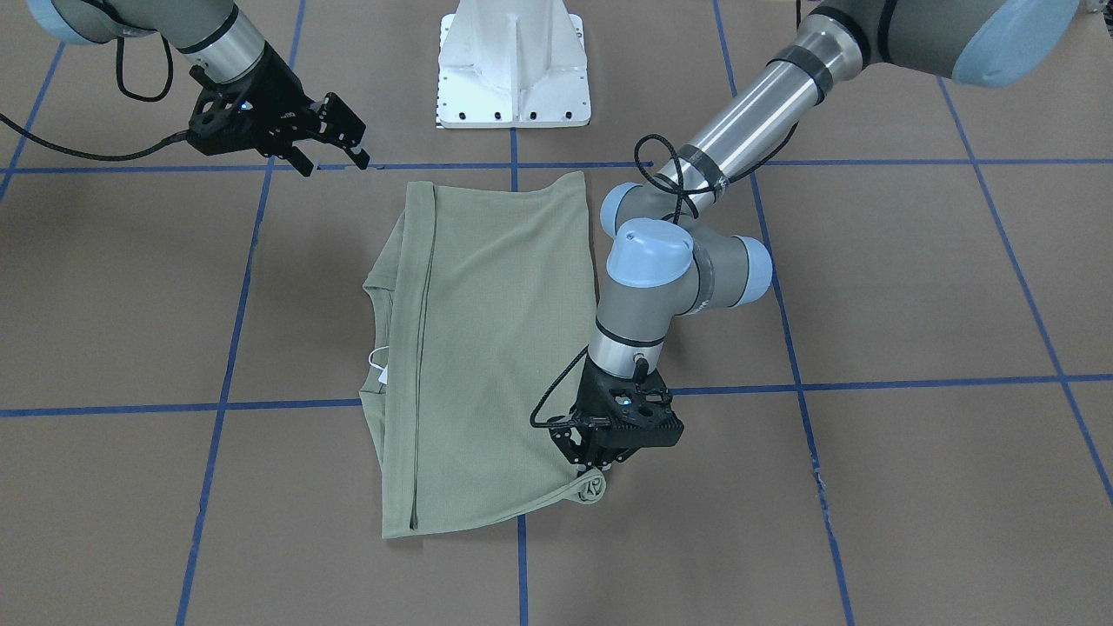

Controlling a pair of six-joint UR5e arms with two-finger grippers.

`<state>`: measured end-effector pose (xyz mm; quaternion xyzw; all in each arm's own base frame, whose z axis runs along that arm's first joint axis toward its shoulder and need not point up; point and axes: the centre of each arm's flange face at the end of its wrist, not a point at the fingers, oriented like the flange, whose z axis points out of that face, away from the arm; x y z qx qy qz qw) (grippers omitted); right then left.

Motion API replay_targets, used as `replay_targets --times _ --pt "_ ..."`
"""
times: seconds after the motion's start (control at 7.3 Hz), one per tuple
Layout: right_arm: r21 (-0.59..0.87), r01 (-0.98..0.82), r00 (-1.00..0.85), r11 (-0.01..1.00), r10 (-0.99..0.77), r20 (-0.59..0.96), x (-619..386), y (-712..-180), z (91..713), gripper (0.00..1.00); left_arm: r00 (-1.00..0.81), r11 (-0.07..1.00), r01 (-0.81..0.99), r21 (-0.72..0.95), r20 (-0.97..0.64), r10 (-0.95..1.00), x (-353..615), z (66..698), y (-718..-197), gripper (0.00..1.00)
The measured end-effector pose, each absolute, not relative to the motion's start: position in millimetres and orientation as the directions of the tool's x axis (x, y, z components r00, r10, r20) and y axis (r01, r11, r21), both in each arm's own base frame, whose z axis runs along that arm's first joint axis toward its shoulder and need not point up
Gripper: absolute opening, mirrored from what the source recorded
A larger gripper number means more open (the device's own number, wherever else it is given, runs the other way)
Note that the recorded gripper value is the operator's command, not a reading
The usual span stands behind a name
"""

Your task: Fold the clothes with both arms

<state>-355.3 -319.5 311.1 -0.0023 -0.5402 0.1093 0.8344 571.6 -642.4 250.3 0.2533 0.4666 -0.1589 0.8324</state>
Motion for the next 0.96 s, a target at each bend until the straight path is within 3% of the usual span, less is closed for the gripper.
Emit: replay_targets --times 0.41,0.96 --pt "-0.115 -0.201 0.412 0.973 0.191 0.891 -368.3 -327.9 304.3 1.0 0.489 0.816 0.509 0.275 -0.872 -0.011 560.5 248.2 -648.9 1.0" --pt "-0.031 -0.15 0.636 0.988 0.121 0.762 -437.2 -356.6 241.2 1.0 0.473 0.887 0.398 0.233 -0.881 0.019 499.6 288.3 -626.4 1.0"
